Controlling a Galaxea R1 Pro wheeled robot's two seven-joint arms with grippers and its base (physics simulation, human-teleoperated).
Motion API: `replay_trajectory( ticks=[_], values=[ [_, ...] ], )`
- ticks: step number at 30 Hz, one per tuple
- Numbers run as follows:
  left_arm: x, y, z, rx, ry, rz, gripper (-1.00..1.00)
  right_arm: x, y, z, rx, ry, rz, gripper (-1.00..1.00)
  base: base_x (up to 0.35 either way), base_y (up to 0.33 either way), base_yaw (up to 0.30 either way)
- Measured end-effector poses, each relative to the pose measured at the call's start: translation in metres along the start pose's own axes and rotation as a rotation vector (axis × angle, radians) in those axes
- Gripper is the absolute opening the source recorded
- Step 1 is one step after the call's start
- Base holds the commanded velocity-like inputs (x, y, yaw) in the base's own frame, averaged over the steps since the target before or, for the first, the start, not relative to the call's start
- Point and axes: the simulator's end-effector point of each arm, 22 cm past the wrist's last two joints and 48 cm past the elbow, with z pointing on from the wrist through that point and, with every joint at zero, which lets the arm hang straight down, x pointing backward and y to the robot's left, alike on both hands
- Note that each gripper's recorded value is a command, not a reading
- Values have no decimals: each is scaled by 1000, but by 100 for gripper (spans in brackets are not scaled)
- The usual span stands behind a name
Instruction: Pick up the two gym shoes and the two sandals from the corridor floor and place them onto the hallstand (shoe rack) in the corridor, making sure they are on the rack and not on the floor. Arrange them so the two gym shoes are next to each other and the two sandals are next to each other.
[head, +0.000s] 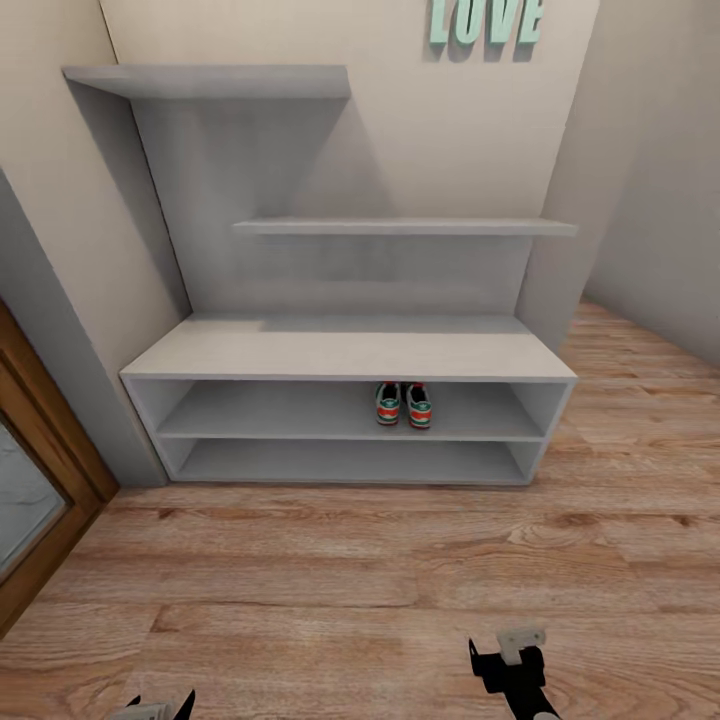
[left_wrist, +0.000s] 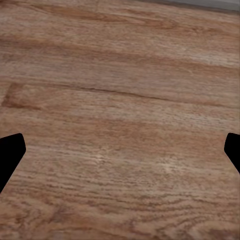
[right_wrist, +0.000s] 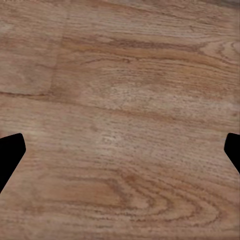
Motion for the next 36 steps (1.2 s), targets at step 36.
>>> replay_trajectory(
  ticks=[36],
  values=[
    [5, -3, -2, 2, 8, -11, 100, 9, 3, -6, 8, 12, 25, 100, 0, 0, -161]
  ],
)
